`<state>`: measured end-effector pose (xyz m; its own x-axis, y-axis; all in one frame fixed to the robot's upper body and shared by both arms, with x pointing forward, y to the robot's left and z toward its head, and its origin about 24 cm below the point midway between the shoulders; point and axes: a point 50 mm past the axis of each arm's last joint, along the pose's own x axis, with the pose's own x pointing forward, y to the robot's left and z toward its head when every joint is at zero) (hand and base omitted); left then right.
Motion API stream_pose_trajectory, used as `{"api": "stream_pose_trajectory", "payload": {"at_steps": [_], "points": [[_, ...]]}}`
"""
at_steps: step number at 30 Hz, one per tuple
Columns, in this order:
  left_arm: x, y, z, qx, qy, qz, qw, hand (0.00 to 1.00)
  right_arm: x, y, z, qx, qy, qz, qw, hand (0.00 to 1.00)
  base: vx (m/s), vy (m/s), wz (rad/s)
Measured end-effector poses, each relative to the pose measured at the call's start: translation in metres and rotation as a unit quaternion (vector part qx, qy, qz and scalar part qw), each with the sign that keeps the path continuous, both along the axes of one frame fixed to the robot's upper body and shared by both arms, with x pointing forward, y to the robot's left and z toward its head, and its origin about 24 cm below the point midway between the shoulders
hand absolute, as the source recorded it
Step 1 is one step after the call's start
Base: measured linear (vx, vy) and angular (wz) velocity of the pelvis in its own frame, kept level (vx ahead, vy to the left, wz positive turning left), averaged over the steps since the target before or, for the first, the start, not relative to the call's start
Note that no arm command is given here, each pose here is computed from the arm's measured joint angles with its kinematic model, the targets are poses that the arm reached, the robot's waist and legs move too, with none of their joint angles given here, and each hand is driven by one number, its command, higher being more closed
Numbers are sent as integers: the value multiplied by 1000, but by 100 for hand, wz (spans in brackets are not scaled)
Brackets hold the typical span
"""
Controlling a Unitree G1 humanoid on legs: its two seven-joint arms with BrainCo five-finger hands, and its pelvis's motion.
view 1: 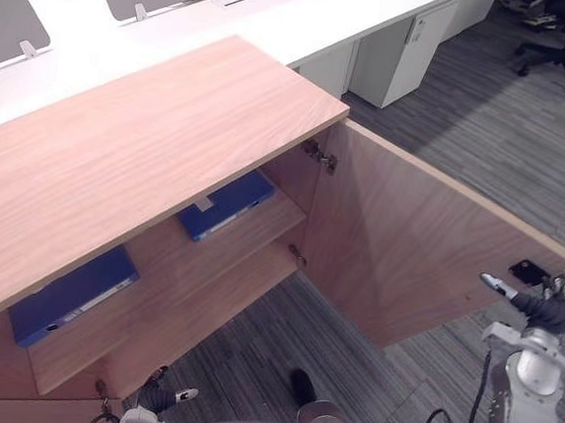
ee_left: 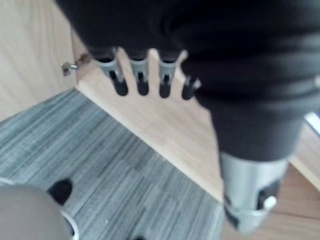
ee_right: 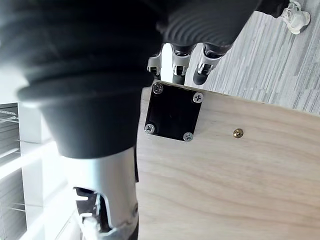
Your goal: Walk over to the cabinet, pick up the folder, carry it to the office cabinet, place the folder inside the office cabinet, then close the office cabinet door
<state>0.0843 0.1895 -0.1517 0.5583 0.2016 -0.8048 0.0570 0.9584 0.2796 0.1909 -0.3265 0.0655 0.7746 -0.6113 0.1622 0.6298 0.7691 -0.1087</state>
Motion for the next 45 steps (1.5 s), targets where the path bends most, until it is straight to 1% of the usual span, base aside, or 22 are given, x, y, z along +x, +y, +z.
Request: {"api": "stream_pose_trajectory", "payload": {"at_steps": [8, 11, 15, 17, 19, 20, 21, 22, 24, 27, 31, 33, 34, 38, 40, 42, 45], "points": [[3, 5, 0, 10, 3, -5, 1000, 0, -12, 45, -16, 37, -11, 53, 998, 0, -114, -54, -16], [7, 8, 1, 18, 2, -6, 1000, 0, -19, 63, -23, 62, -14, 76, 995, 0, -90, -55, -17], [9, 10, 0, 32, 9, -14, 999, 0, -23, 88, -37, 104, -1, 122, 987, 0, -99, -64, -18], [12, 10, 1, 35, 7, -20, 999, 0, -25, 102, -46, 122, 22, 152, 981, 0, -82, -71, -14], [17, 9, 2, 35, 2, -24, 999, 0, -28, 120, -56, 139, 55, 206, 967, 0, -49, -61, 5], [18, 9, 2, 35, 0, -25, 999, 0, -28, 123, -57, 141, 59, 218, 964, 0, -40, -47, 13], [25, 8, 4, 37, -8, -29, 999, 0, -29, 140, -63, 150, 79, 263, 950, 0, -33, -35, 15], [28, 8, 4, 37, -12, -30, 999, 0, -29, 148, -64, 153, 84, 282, 943, 0, -39, -43, 27], [31, 9, 6, 43, -17, -29, 999, 0, -38, 186, -72, 176, 106, 370, 906, 0, -38, -39, 29], [32, 5, 5, 43, -18, -39, 998, 0, -32, 220, -74, 200, 108, 436, 871, 0, -39, -18, 36], [29, 2, 3, 44, -10, -50, 998, 0, -20, 247, -62, 187, 82, 497, 843, 0, -17, 13, 48], [28, 2, 3, 45, -7, -52, 998, 0, -13, 253, -60, 183, 77, 506, 839, 0, 18, 50, 59], [28, 2, 3, 45, -8, -54, 997, 0, -8, 254, -59, 169, 74, 507, 842, 0, 33, 68, 59], [29, 3, 4, 48, -9, -59, 997, 0, 5, 248, -56, 132, 77, 503, 851, 0, 39, 38, 31], [29, 5, 4, 51, -8, -59, 997, 0, 16, 239, -52, 108, 74, 486, 864, 0, 50, 30, 39], [30, 8, 5, 55, -9, -59, 997, 0, 22, 233, -51, 99, 70, 473, 873, 0, 50, 23, 49], [29, 16, 6, 64, -8, -57, 996, 0, 34, 217, -46, 78, 61, 437, 894, 0, 44, 21, 52]]}}
